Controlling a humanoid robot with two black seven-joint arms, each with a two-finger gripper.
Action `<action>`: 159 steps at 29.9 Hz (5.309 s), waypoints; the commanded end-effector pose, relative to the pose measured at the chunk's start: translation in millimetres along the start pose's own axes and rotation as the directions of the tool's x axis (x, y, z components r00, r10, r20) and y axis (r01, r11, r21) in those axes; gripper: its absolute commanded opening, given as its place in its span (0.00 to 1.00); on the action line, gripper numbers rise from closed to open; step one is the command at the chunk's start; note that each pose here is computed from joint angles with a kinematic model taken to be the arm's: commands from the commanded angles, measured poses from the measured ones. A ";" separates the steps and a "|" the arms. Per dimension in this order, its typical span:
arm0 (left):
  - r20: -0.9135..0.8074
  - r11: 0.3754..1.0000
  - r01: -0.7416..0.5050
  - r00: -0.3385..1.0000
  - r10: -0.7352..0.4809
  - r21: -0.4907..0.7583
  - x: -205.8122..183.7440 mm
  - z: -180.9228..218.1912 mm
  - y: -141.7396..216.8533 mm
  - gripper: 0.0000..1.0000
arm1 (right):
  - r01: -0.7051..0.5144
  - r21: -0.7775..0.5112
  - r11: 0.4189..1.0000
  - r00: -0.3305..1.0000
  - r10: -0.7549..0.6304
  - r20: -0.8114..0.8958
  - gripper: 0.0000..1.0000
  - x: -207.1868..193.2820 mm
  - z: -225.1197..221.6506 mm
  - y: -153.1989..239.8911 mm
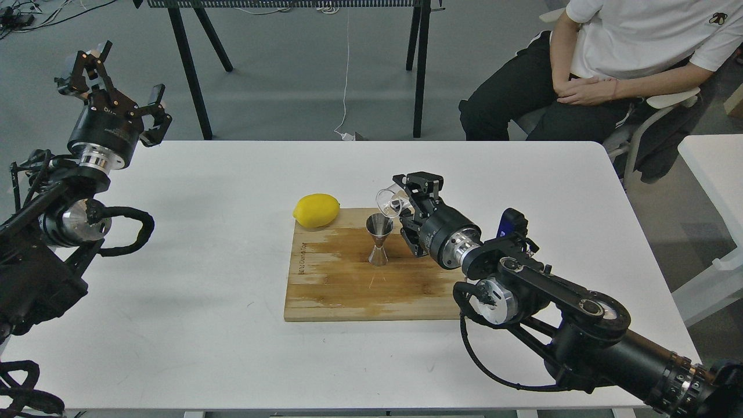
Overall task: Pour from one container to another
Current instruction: 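Carry the glass cup with the right gripper above the jigger, then tilt the glass cup over the jigger to pour into it, then turn the glass cup upright and pull it away from the jigger, then lower the glass cup back onto the table with the right gripper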
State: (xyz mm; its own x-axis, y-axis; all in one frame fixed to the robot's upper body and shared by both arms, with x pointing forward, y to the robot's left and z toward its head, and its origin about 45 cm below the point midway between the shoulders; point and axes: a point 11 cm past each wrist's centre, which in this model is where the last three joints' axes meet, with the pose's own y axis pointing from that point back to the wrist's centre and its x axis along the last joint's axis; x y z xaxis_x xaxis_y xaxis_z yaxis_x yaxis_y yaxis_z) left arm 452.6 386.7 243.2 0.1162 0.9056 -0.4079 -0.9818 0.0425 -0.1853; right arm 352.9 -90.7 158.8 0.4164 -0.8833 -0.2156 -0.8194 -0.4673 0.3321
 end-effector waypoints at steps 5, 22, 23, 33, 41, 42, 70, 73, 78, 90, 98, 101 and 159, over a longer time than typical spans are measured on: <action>0.000 1.000 -0.001 1.000 0.001 0.001 0.4 -0.3 0.4 1.00 | -0.027 0.008 1.000 0.998 0.027 -0.053 0.32 0.0 1.3 -4.3; -0.002 1.000 -0.002 1.000 0.002 0.000 0.4 -0.3 0.4 1.00 | -0.010 0.019 1.000 0.988 0.013 -0.156 0.32 -5.9 3.8 -4.2; -0.002 1.000 -0.002 1.000 0.002 0.000 0.4 -0.3 0.4 1.00 | -0.014 0.021 1.000 0.987 0.017 -0.158 0.32 -5.5 3.0 -4.4; 0.000 1.000 -0.002 1.000 0.002 0.000 0.9 0.3 0.5 1.00 | -0.021 0.019 1.000 0.982 0.024 -0.189 0.32 -3.2 5.4 -5.1; 0.000 1.000 -0.002 1.000 0.002 0.000 0.9 0.3 0.5 1.00 | -0.019 0.042 0.999 0.966 0.029 -0.258 0.32 -3.6 4.3 -5.0; 0.000 1.000 -0.002 1.000 0.002 0.000 0.9 0.3 0.5 1.00 | -0.017 0.044 0.999 0.965 0.028 -0.260 0.32 -4.1 4.0 -4.9; 0.004 1.000 -0.009 1.000 0.009 -0.003 4.7 2.1 1.9 1.00 | -0.012 0.101 0.995 0.899 0.054 -0.434 0.32 -9.9 2.5 -3.8; 0.004 1.000 -0.009 1.000 0.009 -0.003 4.8 2.1 1.9 1.00 | -0.008 0.107 0.994 0.892 0.056 -0.449 0.32 -9.9 2.1 -3.5; 0.003 1.000 -0.011 1.000 0.011 -0.002 5.2 1.7 2.4 1.00 | 0.013 0.112 0.994 0.867 0.044 -0.496 0.32 -12.9 2.9 -3.1; 0.000 1.000 -0.013 1.000 0.013 -0.002 5.5 1.3 2.8 1.00 | 0.048 0.117 0.992 0.784 0.035 -0.620 0.32 -7.3 -3.7 -4.6; -0.002 1.000 -0.016 1.000 0.016 -0.004 6.2 2.1 2.9 1.00 | 0.072 0.140 0.987 0.748 0.039 -0.662 0.32 -10.5 -4.0 -2.2; -0.001 1.000 -0.017 1.000 0.017 -0.004 7.2 2.6 3.1 1.00 | 0.086 0.144 0.986 0.727 0.036 -0.686 0.32 -12.3 -2.8 -1.5; -0.170 0.998 -0.060 0.984 0.057 -0.009 15.2 -15.2 20.7 1.00 | -0.387 -0.041 0.921 0.120 0.095 0.988 0.39 220.3 98.4 85.8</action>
State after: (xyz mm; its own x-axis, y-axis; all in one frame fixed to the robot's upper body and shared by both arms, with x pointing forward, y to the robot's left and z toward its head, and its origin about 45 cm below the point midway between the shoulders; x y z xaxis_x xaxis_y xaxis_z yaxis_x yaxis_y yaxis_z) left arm 436.3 395.1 219.3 0.0838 0.8213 -0.5643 -0.9857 -0.0147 -0.1677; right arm 342.2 -327.3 64.7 -0.3944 -0.1406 -0.9081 -0.9074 -0.0968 0.4090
